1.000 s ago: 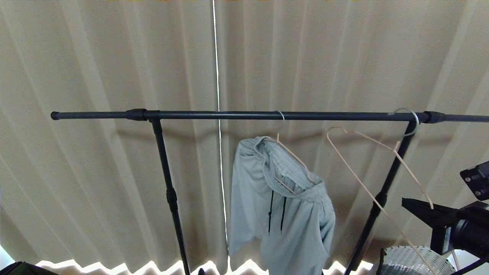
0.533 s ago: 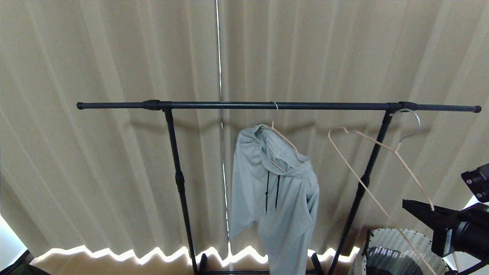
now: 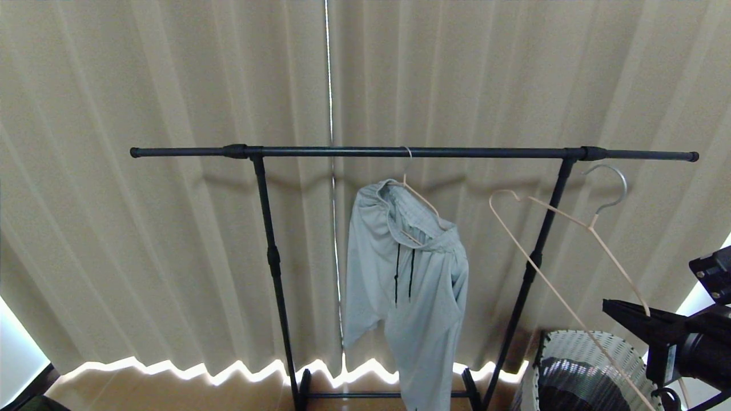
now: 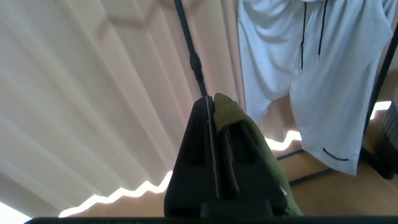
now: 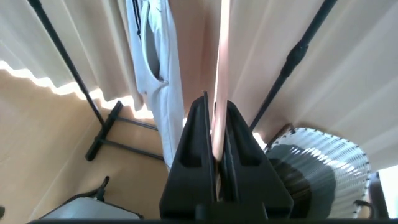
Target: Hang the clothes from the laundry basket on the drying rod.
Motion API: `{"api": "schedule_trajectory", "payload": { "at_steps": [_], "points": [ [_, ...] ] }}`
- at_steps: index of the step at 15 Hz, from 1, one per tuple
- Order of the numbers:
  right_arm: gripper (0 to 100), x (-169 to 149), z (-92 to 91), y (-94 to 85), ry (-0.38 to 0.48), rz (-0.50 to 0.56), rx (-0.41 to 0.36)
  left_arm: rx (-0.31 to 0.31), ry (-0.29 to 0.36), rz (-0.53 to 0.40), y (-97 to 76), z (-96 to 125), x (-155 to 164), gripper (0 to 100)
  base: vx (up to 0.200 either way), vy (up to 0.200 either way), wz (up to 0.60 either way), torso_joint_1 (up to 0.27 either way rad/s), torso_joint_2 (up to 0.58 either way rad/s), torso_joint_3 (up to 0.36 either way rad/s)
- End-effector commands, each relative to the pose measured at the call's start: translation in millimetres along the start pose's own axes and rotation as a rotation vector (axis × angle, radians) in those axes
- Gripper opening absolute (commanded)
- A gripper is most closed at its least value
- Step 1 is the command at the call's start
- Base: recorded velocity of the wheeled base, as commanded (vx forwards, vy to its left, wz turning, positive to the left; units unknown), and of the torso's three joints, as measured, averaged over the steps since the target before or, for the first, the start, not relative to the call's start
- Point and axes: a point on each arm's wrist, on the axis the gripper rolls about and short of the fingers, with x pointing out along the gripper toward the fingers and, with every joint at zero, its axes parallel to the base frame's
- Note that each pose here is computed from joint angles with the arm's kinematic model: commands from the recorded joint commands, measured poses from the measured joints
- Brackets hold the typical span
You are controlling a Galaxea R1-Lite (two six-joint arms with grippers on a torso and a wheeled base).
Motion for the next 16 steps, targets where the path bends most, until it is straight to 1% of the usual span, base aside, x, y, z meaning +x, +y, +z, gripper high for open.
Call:
{"api": "schedule_trajectory", "payload": {
  "at_steps": [1,3,4,5,6,7,9,10,12,14,16],
  "points": [
    [0,-0.8,-0.4,0.1,-0.006,0.002,-0.001,0.0,0.005,-0.001,0.0,-0.2,0.5,0,0.0,0.0,0.0,0.0,0.0,0.0],
    [0,-3.3,2.5,0.9,-0.03,0.018,-0.001,0.008,0.006,0.0,0.3,1.1,0.9,0,0.0,0.0,0.0,0.0,0.0,0.0],
    [0,-4.3,4.3,2.7,-0.049,0.066,-0.005,0.026,0.02,-0.006,-0.2,-0.9,2.0,0,0.0,0.0,0.0,0.0,0.0,0.0],
    [0,-6.5,8.5,4.3,-0.091,0.127,-0.009,0.042,0.047,-0.016,-0.7,-2.7,3.9,0,0.0,0.0,0.0,0.0,0.0,0.0],
    [0,-7.3,13.4,5.6,-0.132,0.182,-0.017,0.043,0.081,-0.026,-1.1,-4.1,6.4,0,0.0,0.0,0.0,0.0,0.0,0.0],
    [0,-7.1,15.5,6.1,-0.152,0.206,-0.021,0.044,0.106,-0.034,-1.0,-4.1,9.0,0,0.0,0.0,0.0,0.0,0.0,0.0],
    [0,-5.6,17.7,12.3,-0.175,0.287,-0.035,0.06,0.126,-0.04,2.3,6.9,16.7,0,0.0,0.0,0.0,0.0,0.0,0.0],
    [0,-5.3,17.7,14.6,-0.175,0.313,-0.04,0.063,0.132,-0.042,3.4,10.4,19.3,0,0.0,0.0,0.0,0.0,0.0,0.0],
    [0,4.3,15.0,26.7,-0.133,0.42,-0.061,0.064,0.157,-0.05,10.5,34.1,37.4,0,0.0,0.0,0.0,0.0,0.0,0.0],
    [0,19.2,8.6,41.6,-0.079,0.517,-0.084,0.064,0.189,-0.077,14.7,52.4,59.6,0,0.0,0.0,0.0,0.0,0.0,0.0],
    [0,28.0,5.0,58.9,-0.076,0.633,-0.115,0.065,0.211,-0.098,16.3,63.9,77.0,0,0.0,0.0,0.0,0.0,0.0,0.0]
  ]
}}
